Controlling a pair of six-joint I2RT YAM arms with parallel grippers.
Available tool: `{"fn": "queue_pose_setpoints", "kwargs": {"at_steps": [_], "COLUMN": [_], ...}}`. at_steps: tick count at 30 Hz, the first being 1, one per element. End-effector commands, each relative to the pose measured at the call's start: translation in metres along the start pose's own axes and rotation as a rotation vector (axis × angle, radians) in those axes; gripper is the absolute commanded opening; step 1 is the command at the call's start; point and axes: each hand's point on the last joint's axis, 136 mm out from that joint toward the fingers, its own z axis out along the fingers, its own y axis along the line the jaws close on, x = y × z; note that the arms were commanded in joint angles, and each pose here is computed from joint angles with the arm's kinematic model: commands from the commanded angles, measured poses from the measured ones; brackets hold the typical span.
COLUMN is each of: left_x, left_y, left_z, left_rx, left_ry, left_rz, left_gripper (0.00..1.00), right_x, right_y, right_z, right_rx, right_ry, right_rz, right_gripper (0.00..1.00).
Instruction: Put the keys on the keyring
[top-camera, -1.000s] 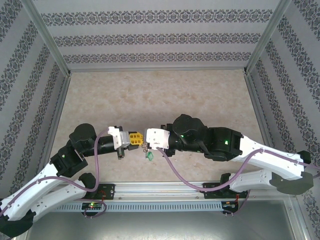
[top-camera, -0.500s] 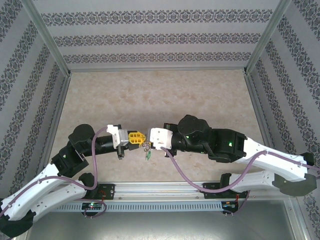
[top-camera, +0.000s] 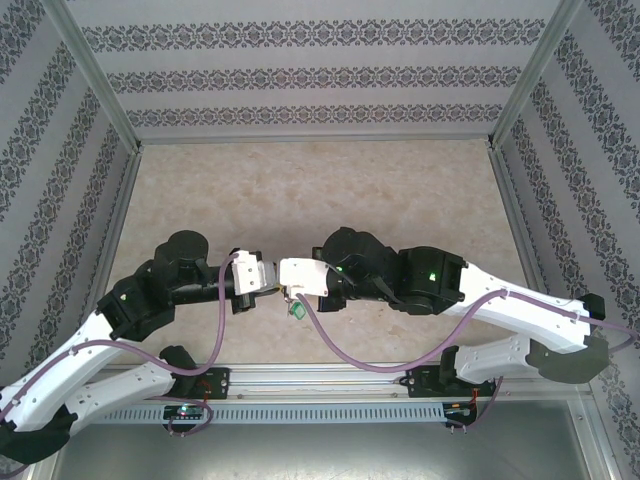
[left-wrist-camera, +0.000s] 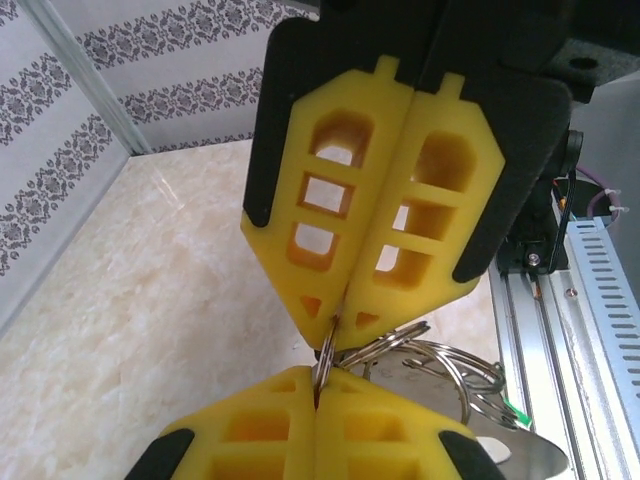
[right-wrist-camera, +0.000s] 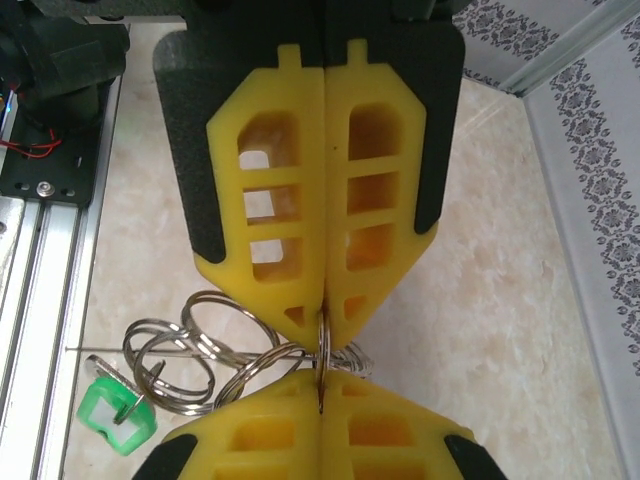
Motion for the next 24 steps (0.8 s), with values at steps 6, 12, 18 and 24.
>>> {"fn": "queue_pose_setpoints", "kwargs": {"at_steps": [6,12,18,24], "left_x": [-0.045,-0.07,-0.069,-0.047], "left_y": [-0.002,-0.004,-0.008,-0.009], "left_z": [-0.017,-0.029,-0.026,-0.01], "left_rx": [-0.017,-0.007,0.027,0.04], "left_ry": [-0.27,-0.455,-0.465,-0.329], "left_rz": [-0.032,-0.08,-0.099,-0.101], "left_gripper": [0.0,0.0,0.0,0.0], "right_x": [-0.016,-0.021,-0.025,-0.023], "right_y": [-0.008,-0.004,-0.006,-0.011], "right_z": [-0.013,-0.017,-0.022,-0.024], "right_rx": [0.048,0.031,0.03,0.059], "right_ry": [-0.115,-0.196,-0.226,-0.21], "right_rz": [0.036,0.081,0.087,0.075], "right_gripper": [0.2,0.24,0.16,0.0]}}
